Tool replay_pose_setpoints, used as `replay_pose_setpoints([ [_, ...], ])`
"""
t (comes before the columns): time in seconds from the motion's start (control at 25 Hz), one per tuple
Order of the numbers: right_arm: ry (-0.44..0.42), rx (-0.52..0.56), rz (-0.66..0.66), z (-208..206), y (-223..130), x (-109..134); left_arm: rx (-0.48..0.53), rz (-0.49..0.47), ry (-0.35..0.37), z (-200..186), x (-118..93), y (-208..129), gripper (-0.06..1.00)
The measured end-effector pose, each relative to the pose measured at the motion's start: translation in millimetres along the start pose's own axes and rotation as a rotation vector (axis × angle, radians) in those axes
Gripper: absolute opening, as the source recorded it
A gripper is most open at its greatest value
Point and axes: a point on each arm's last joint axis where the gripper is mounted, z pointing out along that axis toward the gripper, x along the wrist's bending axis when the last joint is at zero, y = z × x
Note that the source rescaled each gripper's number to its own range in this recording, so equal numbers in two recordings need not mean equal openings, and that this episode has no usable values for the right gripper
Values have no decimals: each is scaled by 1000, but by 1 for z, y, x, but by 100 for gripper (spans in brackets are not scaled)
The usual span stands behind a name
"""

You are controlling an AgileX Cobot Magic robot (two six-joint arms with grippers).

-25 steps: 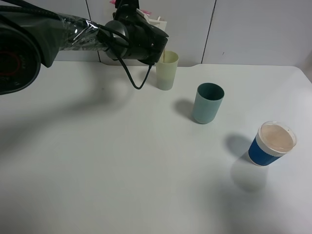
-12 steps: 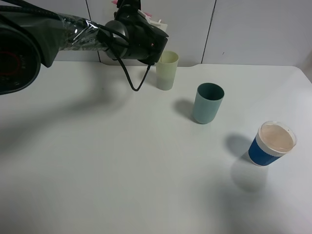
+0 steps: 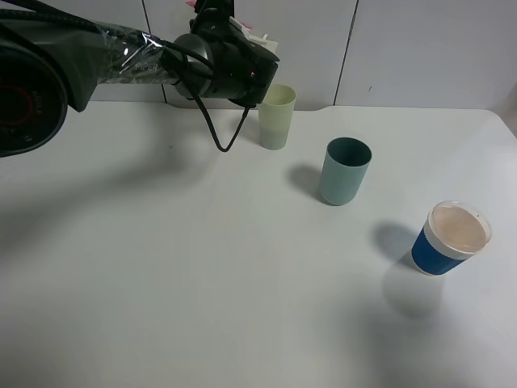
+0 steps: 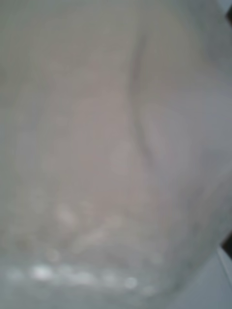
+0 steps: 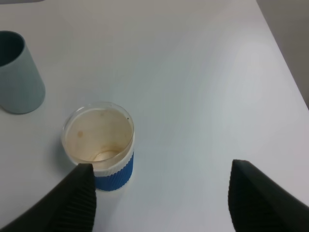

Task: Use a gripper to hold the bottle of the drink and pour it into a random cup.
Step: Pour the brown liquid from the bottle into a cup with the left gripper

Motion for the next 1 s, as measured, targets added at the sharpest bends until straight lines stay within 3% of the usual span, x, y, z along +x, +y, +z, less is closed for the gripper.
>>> replay_pose_setpoints([
  [0.8,0,0,0,0,0,0,-64,7,19,-21,4,17,0],
  [1.0,0,0,0,0,0,0,-63,54,21,-21,4,17,0],
])
